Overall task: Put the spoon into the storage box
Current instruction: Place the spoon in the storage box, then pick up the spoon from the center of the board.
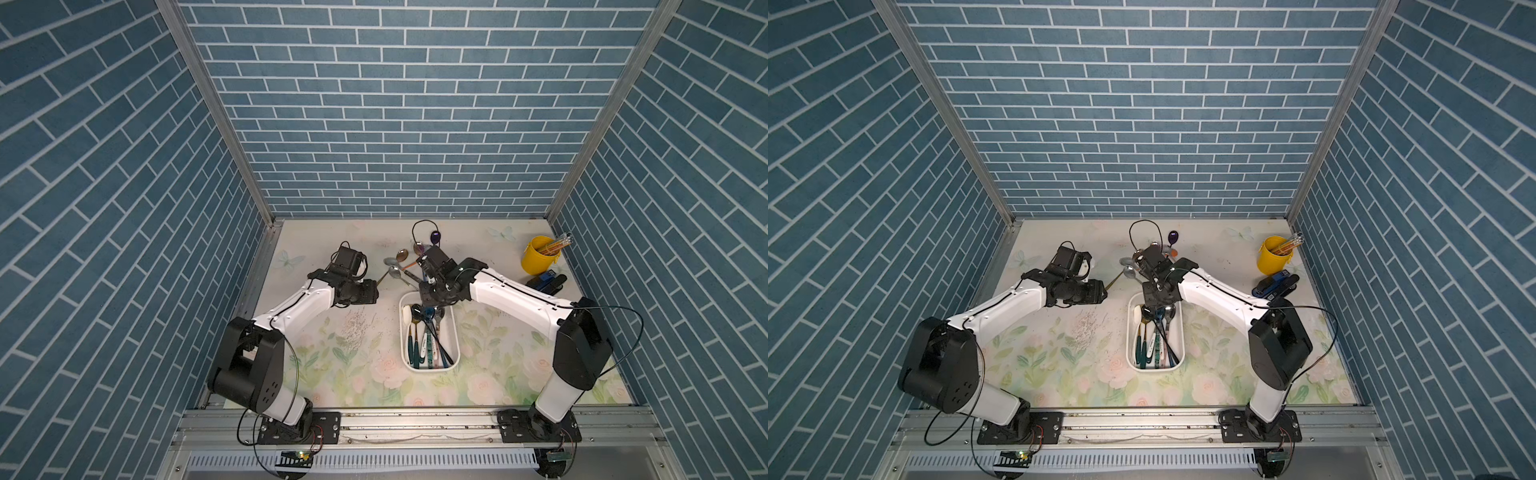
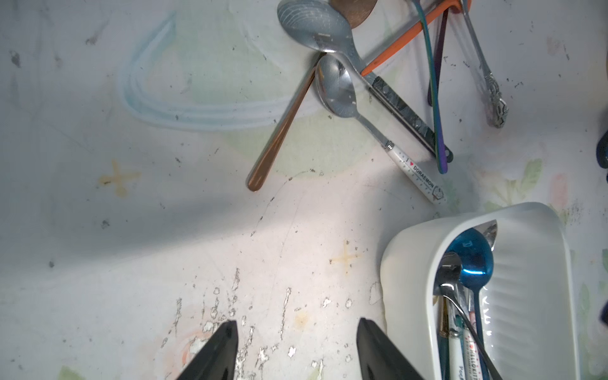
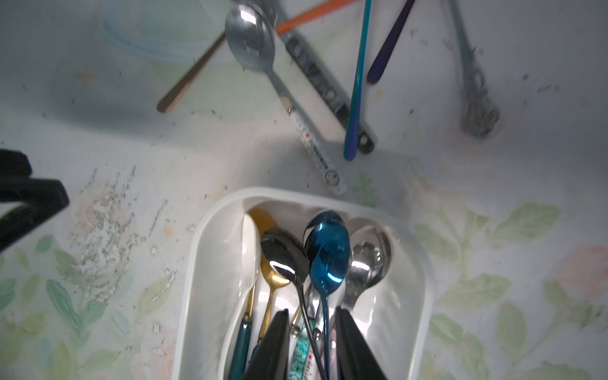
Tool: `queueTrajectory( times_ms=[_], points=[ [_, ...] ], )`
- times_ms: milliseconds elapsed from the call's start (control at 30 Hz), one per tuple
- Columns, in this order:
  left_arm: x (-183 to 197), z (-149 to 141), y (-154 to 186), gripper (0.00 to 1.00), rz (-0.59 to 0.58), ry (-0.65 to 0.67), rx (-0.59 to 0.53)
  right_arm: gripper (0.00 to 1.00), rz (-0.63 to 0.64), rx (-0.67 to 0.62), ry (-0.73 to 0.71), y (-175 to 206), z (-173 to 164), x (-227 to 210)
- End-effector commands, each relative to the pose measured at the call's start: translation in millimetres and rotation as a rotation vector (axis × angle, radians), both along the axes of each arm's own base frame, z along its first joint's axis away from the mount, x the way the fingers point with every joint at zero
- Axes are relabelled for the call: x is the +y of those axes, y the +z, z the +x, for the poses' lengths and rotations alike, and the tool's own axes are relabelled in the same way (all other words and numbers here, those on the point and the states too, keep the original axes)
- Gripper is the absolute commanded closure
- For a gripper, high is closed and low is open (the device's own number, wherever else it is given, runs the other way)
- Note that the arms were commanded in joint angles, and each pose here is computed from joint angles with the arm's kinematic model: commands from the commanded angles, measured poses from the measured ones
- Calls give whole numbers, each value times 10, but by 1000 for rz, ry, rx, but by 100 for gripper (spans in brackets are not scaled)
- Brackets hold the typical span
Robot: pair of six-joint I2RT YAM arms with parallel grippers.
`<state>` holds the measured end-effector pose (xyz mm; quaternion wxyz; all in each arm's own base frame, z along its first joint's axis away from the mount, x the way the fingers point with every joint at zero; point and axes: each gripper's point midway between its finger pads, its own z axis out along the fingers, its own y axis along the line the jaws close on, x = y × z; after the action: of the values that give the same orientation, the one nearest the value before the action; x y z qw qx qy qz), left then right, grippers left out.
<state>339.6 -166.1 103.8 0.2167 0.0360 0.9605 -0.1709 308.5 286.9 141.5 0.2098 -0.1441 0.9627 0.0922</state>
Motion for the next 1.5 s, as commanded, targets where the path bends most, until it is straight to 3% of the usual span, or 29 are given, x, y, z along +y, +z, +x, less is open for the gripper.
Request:
queueTrajectory(
  times_ms=[0,200,433,633,1167,1467],
  points=[
    [29,27,12,37,20,-6,7,72,-32,-13,55,149,295,-239],
    [55,20,30,36,31,7,-1,68,-78,-66,128,191,971,-407],
    [72,13,-20,36,49,16,23,65,-132,-51,267,-261,1582,-498],
    [89,25,-32,36,62,33,38,63,-139,-21,287,-654,1903,-546],
    [120,27,-39,36,89,46,64,60,-56,48,331,-1183,1933,-358],
    [128,13,-82,36,96,46,78,70,-117,68,333,-1392,1870,-367]
  ],
)
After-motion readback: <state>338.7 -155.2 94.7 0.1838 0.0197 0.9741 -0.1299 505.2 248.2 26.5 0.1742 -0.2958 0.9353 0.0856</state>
